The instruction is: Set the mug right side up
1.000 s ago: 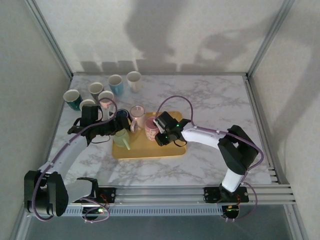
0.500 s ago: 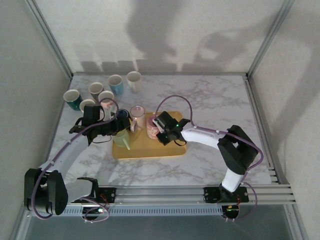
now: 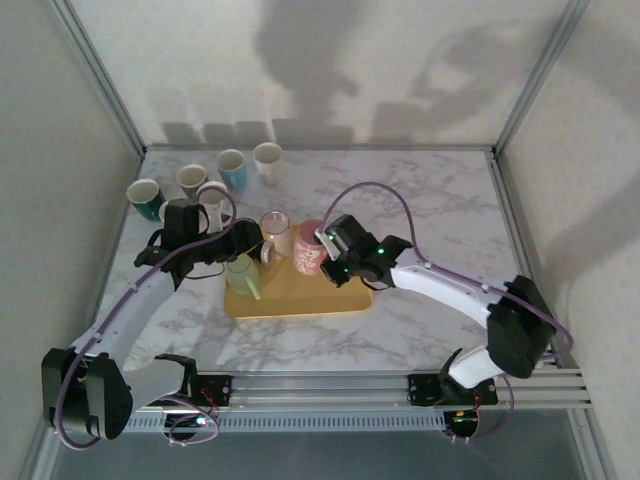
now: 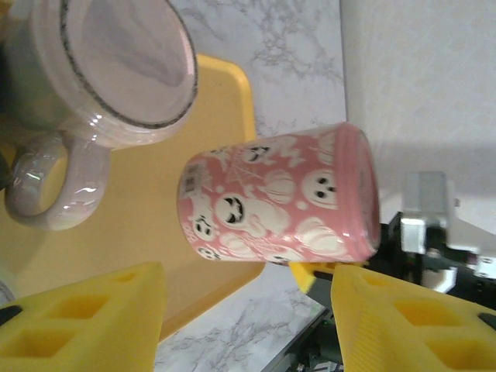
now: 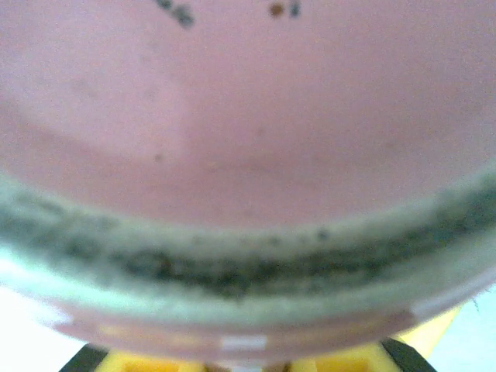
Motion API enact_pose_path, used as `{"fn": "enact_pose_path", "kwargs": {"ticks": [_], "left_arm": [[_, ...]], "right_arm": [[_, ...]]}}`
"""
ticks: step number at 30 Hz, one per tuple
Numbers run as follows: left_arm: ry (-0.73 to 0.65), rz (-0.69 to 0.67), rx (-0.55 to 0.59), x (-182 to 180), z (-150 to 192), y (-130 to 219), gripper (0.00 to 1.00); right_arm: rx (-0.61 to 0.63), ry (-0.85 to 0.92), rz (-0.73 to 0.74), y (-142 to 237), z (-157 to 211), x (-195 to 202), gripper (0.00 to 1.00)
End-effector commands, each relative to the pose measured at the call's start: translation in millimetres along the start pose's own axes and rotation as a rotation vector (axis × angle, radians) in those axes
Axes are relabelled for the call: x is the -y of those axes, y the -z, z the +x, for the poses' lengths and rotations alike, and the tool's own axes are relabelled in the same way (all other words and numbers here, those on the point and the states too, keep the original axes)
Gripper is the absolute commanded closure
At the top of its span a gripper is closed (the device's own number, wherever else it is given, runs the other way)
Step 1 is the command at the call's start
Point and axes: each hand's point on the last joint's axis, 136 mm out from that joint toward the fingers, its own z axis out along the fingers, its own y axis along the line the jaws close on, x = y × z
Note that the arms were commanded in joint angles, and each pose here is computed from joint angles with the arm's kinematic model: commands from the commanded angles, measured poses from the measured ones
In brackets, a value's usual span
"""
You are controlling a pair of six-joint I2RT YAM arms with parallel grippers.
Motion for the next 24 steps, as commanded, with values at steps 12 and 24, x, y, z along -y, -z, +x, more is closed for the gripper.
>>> {"fn": "enact_pose_path", "kwargs": {"ticks": [12, 24], "left_arm": [[-0.127, 0.282, 0.161, 104.2, -21.4, 42.6, 0.41], [-0.158, 0.706, 0.328, 192.8, 1.0, 65.3, 0.40]], "right_arm": [[0.525, -0.151, -0.265, 162.6, -104.6, -10.0, 1.00], [0.866, -0.301, -0.509, 250.4, -171.0, -0.3, 1.00]]}}
